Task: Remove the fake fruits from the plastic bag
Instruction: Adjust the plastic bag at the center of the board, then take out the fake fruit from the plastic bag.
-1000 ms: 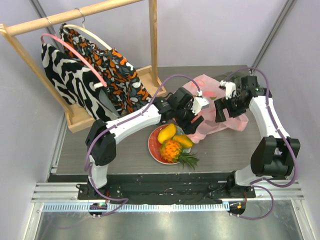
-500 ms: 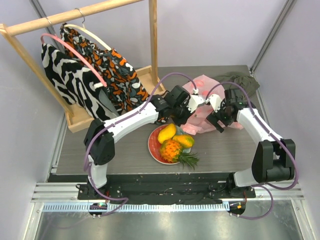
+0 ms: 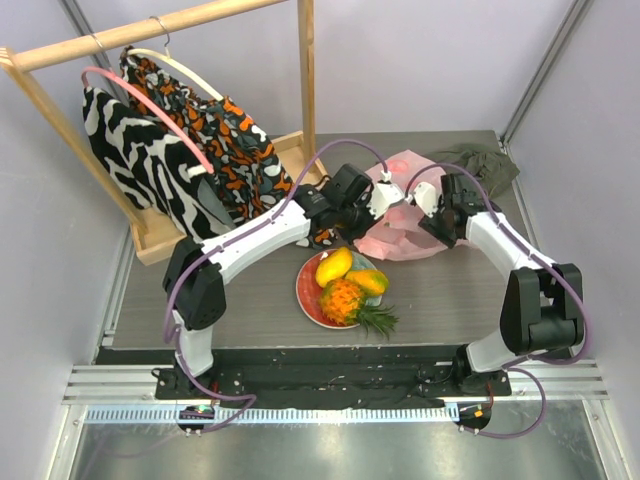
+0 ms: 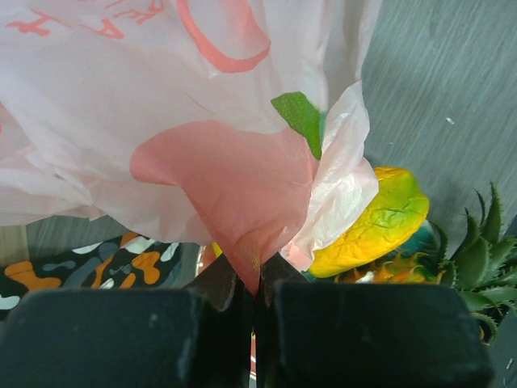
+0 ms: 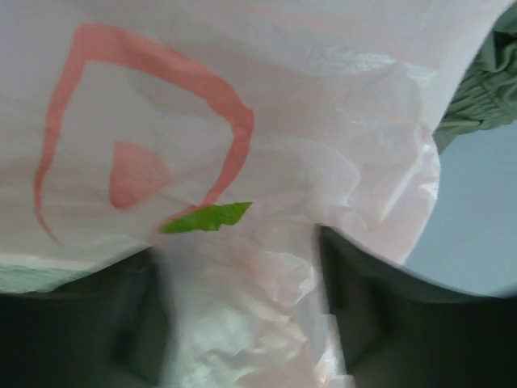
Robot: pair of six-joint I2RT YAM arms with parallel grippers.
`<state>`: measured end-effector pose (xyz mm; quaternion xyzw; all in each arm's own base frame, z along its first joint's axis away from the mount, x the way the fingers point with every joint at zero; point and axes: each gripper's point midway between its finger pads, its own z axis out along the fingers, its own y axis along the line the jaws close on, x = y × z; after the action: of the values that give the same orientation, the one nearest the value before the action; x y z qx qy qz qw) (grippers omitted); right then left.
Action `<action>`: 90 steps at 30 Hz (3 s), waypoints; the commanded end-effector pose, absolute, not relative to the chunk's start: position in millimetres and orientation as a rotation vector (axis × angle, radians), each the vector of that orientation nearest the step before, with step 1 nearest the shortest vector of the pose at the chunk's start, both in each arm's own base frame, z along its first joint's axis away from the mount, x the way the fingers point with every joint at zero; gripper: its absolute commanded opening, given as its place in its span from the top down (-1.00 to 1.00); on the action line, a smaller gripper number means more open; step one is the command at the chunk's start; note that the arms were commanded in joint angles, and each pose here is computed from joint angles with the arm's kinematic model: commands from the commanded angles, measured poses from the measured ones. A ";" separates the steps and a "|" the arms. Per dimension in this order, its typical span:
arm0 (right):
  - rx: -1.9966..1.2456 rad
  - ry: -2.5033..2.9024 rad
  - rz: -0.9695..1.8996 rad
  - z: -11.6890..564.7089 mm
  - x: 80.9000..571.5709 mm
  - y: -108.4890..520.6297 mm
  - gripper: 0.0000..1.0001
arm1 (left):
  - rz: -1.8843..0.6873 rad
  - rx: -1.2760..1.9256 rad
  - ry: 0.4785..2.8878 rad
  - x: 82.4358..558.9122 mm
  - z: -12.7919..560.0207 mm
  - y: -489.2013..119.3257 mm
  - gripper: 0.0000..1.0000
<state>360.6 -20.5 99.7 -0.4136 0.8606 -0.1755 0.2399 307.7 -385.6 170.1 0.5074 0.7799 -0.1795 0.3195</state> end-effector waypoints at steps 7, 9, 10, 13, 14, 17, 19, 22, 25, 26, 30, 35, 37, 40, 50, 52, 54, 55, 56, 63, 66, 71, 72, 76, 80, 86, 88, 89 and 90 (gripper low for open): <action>-0.537 2.333 -0.361 180.1 462.0 -70.8 0.97 | -0.349 1.302 1.944 371.2 202.4 -395.1 1.00; -0.424 2.350 -0.197 199.9 471.7 -66.7 0.98 | -0.310 1.256 1.886 392.1 240.9 -406.0 1.00; -0.271 2.285 -0.159 234.2 488.8 -79.7 0.97 | -0.290 1.239 1.862 400.4 251.3 -409.5 1.00; -0.151 2.163 -0.095 294.5 490.2 -87.0 0.98 | -0.251 1.140 1.720 423.8 305.8 -419.2 1.00; -0.151 2.129 -0.110 308.2 486.0 -87.0 0.98 | -0.252 1.116 1.668 427.2 321.5 -421.7 1.00; -0.134 2.100 -0.137 324.5 452.7 -84.4 0.98 | -0.292 1.157 1.617 410.3 342.7 -418.2 1.00; -0.136 2.131 -0.131 311.3 415.1 -77.1 0.98 | -0.350 1.234 1.673 390.6 324.2 -414.4 1.00; -0.132 2.273 -0.108 251.5 366.4 -68.9 0.98 | -0.431 1.370 1.765 349.3 291.0 -397.2 1.00; -0.124 2.379 -0.087 211.5 318.3 -59.9 0.98 | -0.425 1.525 1.858 311.1 243.6 -374.8 1.00; -0.128 2.388 -0.067 206.3 309.7 -55.5 0.95 | -0.424 1.540 1.879 305.5 233.8 -369.6 1.00; -0.142 2.386 0.007 209.3 310.2 -45.0 0.18 | -0.454 1.511 1.989 293.3 205.2 -361.5 1.00; -0.362 2.261 0.185 271.4 325.2 -9.7 -0.71 | -0.509 1.447 2.041 303.5 203.8 -382.4 1.00; -0.544 2.184 0.323 299.7 318.6 26.7 -0.99 | -0.529 1.399 2.055 309.0 207.0 -389.0 1.00; -0.713 2.126 0.383 312.8 304.0 63.1 -0.99 | -0.565 1.337 2.068 312.2 213.4 -394.4 1.00; -1.037 2.220 0.587 244.1 265.4 116.5 0.23 | -0.671 1.229 2.112 318.0 224.6 -393.0 1.00; -1.049 2.252 0.576 232.2 270.5 113.8 0.30 | -0.675 1.223 2.111 319.6 225.2 -393.3 1.00; -1.048 2.300 0.567 217.9 274.9 110.7 0.32 | -0.681 1.221 2.111 320.3 224.9 -394.9 1.00; -1.037 2.299 0.553 214.3 281.8 110.4 0.33 | -0.681 1.220 2.113 320.5 224.3 -395.3 1.00; -1.015 2.338 0.510 203.0 286.4 104.4 0.34 | -0.683 1.220 2.110 320.9 225.0 -396.1 1.00; -0.663 2.410 0.174 162.0 375.2 68.9 0.45 | -0.697 1.222 2.119 319.2 222.4 -397.2 1.00; -0.562 2.387 0.084 163.3 407.8 55.4 0.46 | -0.706 1.230 2.135 317.5 215.6 -397.7 1.00; -0.494 2.385 0.022 152.4 448.9 50.5 0.47 | -0.727 1.248 2.145 320.1 204.3 -405.3 1.00; -0.488 2.380 0.017 151.0 455.4 50.5 0.45 | -0.741 1.251 2.144 320.0 204.1 -407.8 1.00; -0.459 2.390 0.045 138.4 480.8 56.5 0.01 | -0.749 1.261 2.133 324.2 201.7 -413.8 1.00; -0.449 2.402 0.099 125.6 498.7 66.1 -0.72 | -0.766 1.276 2.144 321.7 195.9 -415.1 1.00; -0.463 2.439 0.110 92.6 523.8 72.5 -0.80 | -0.778 1.297 2.162 317.7 186.8 -414.1 1.00; -0.478 2.438 0.105 87.8 531.3 76.5 -0.80 | -0.769 1.301 2.165 317.8 184.6 -413.8 1.00; -0.488 2.453 0.115 77.6 532.7 79.3 -0.80 | -0.768 1.301 2.164 318.4 184.5 -413.3 1.00; -0.500 2.444 0.119 78.4 536.6 83.6 -0.74 | -0.763 1.302 2.165 319.0 183.6 -413.0 1.00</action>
<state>513.0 71.9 73.5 -0.1843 0.9378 0.0432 0.2910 320.1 -407.1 169.0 0.4676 0.8100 -0.2643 0.2355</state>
